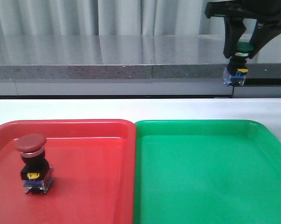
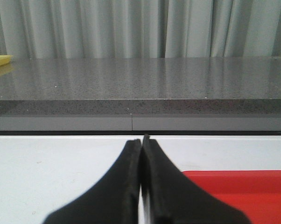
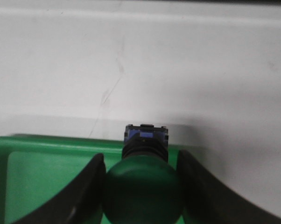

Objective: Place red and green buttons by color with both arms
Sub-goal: 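Carry the green button with the right gripper over the green tray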

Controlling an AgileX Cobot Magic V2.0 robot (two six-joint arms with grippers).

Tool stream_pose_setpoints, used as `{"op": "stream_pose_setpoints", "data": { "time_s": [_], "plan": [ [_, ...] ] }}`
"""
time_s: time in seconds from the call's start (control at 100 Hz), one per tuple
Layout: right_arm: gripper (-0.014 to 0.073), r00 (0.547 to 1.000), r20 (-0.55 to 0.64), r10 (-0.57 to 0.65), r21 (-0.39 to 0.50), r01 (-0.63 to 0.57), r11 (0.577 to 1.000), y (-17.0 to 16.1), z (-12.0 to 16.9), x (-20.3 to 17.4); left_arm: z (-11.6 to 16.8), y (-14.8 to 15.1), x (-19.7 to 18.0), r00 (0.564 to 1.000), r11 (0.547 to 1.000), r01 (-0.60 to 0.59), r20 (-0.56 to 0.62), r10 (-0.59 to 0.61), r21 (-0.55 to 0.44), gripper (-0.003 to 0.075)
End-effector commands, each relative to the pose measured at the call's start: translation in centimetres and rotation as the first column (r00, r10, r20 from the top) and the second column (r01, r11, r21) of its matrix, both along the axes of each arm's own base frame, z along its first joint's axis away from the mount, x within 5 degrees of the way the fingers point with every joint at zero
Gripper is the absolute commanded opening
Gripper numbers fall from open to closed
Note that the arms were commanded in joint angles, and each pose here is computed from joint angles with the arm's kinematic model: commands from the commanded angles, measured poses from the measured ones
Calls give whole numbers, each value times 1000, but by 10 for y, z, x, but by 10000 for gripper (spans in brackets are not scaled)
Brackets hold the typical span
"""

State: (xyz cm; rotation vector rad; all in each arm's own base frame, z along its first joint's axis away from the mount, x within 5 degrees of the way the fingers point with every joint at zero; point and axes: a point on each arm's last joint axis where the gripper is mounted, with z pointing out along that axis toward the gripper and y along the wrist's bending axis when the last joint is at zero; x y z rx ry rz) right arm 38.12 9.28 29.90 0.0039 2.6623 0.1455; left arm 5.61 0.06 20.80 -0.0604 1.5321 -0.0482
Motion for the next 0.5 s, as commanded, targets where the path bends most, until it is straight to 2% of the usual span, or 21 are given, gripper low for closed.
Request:
{"op": "stream_pose_setpoints", "data": {
  "time_s": [0.0,0.11,0.3,0.49],
  "plan": [
    [145,997,74,-2,7,1,1000,13,24,-19,4,0,-3,996,1000,0,92,1,-9,-20],
    [145,998,39,40,-19,-39,999,37,11,-36,4,0,-3,996,1000,0,92,1,-9,-20],
    [145,990,-4,144,-11,-144,989,81,-10,-66,4,0,-3,996,1000,0,92,1,-9,-20],
    [145,979,-25,204,5,-204,979,108,-33,-89,4,0,-3,996,1000,0,92,1,-9,-20]
  ]
}}
